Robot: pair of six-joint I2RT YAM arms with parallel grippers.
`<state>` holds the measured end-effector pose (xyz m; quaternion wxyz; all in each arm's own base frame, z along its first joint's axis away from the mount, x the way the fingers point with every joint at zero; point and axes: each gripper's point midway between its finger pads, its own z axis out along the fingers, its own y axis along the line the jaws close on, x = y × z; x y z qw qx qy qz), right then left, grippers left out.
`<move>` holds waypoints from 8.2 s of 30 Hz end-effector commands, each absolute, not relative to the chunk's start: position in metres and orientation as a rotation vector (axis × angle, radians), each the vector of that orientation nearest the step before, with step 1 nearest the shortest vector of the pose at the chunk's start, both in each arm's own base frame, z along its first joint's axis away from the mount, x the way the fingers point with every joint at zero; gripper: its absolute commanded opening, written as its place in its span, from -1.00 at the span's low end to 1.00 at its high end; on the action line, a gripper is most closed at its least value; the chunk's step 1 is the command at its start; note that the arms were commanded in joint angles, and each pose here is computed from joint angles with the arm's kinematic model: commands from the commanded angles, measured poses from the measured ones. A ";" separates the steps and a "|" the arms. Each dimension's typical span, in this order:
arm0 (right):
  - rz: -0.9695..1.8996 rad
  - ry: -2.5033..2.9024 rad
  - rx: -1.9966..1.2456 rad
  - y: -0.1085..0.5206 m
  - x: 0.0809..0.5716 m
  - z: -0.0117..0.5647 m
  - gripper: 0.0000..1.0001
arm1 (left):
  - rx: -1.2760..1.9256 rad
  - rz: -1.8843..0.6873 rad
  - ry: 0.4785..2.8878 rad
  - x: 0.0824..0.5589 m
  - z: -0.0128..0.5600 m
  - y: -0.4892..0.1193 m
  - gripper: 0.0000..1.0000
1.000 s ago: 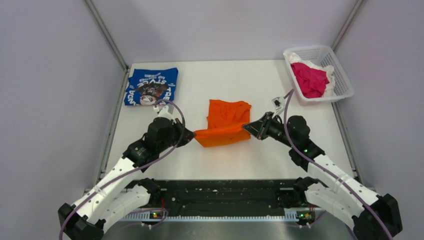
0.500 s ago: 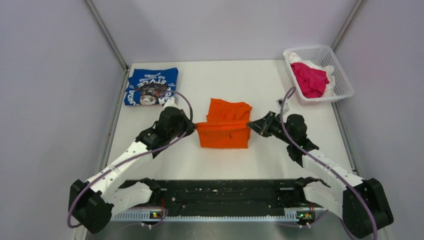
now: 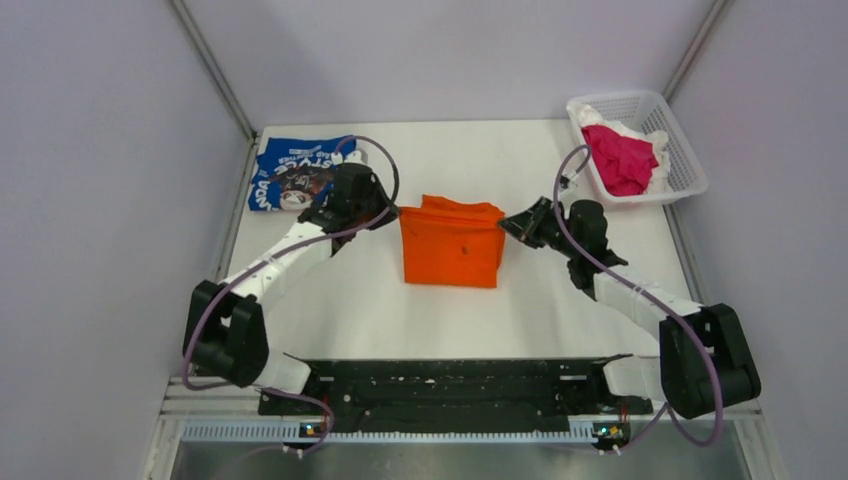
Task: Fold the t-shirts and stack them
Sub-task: Fold the long partially folded tshirt into a neat square, then smooth out wrinkles on the folded tshirt, then put the neatly folded tshirt into the corner of the board with the left arm
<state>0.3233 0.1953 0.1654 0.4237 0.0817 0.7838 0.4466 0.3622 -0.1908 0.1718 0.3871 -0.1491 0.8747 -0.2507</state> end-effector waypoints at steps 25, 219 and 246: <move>1.019 2.011 0.311 0.176 0.464 0.093 -0.86 | -0.383 -0.597 2.401 0.516 0.083 -0.210 -1.00; 0.031 1.899 0.590 0.016 0.335 0.161 0.97 | -0.138 0.709 2.131 0.592 0.178 0.127 -1.00; 0.161 1.930 0.569 0.034 0.327 0.169 0.97 | -0.355 -0.072 1.915 0.569 0.282 0.036 0.97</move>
